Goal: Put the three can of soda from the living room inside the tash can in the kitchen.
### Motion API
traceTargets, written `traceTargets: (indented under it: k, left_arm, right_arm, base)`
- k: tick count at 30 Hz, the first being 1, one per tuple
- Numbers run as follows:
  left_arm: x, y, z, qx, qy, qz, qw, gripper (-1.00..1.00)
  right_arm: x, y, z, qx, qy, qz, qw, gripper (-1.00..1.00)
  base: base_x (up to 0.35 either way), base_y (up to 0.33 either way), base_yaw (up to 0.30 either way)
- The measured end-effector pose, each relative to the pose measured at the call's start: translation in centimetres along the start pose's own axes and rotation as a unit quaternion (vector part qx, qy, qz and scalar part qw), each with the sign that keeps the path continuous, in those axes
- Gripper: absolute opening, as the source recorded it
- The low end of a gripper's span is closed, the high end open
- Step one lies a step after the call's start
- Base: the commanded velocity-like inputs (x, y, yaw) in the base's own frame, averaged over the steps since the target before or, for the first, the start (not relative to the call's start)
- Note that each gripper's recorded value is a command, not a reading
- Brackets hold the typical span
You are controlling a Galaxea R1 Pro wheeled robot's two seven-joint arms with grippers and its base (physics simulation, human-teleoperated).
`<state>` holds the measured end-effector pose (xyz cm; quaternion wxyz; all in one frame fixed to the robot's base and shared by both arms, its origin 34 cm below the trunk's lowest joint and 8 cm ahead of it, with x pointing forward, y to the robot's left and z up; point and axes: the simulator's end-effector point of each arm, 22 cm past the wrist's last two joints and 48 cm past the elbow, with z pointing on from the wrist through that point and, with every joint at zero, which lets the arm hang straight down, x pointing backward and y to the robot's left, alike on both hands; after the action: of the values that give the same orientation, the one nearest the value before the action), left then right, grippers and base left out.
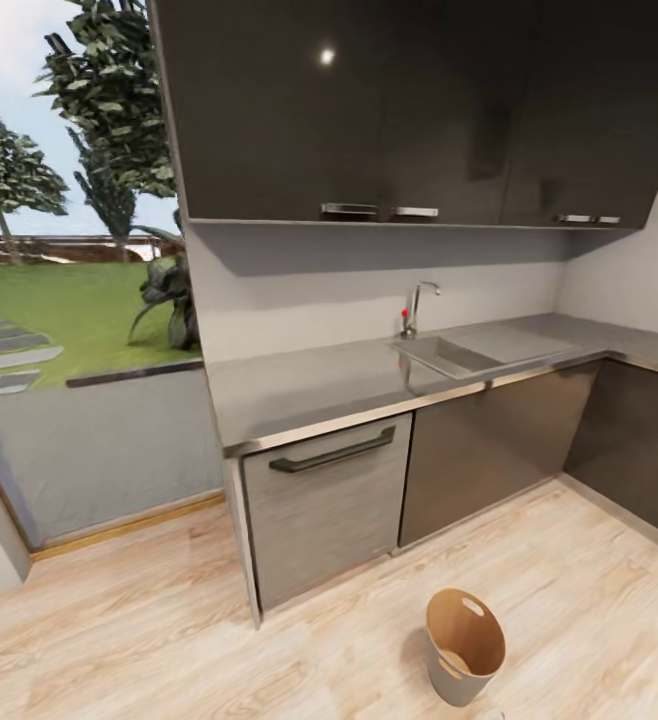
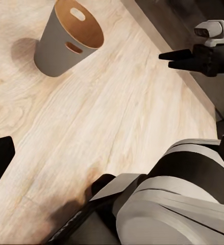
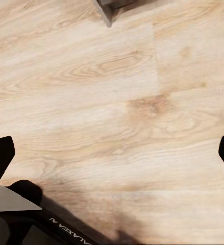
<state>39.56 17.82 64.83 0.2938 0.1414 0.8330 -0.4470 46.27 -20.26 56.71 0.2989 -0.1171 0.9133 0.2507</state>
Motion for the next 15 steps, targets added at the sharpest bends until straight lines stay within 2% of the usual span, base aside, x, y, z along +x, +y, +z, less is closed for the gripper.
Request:
traceTargets:
  k: [11, 15]
  left_arm:
    - [0.06, 0.02, -0.01, 0.0, 0.0, -0.001, 1.0, 1.0]
    - [0.06, 0.05, -0.05, -0.001, 0.0, -0.001, 1.0, 1.0]
  right_arm:
    - [0.01, 0.02, 0.03, 0.0, 0.0, -0.001, 1.0, 1.0]
    - [0.02, -0.02, 0.03, 0.001, 0.0, -0.001, 1.0, 1.0]
  base:
    - [0.244, -0.31, 0.0]
    - [0.306, -0.201, 0.128]
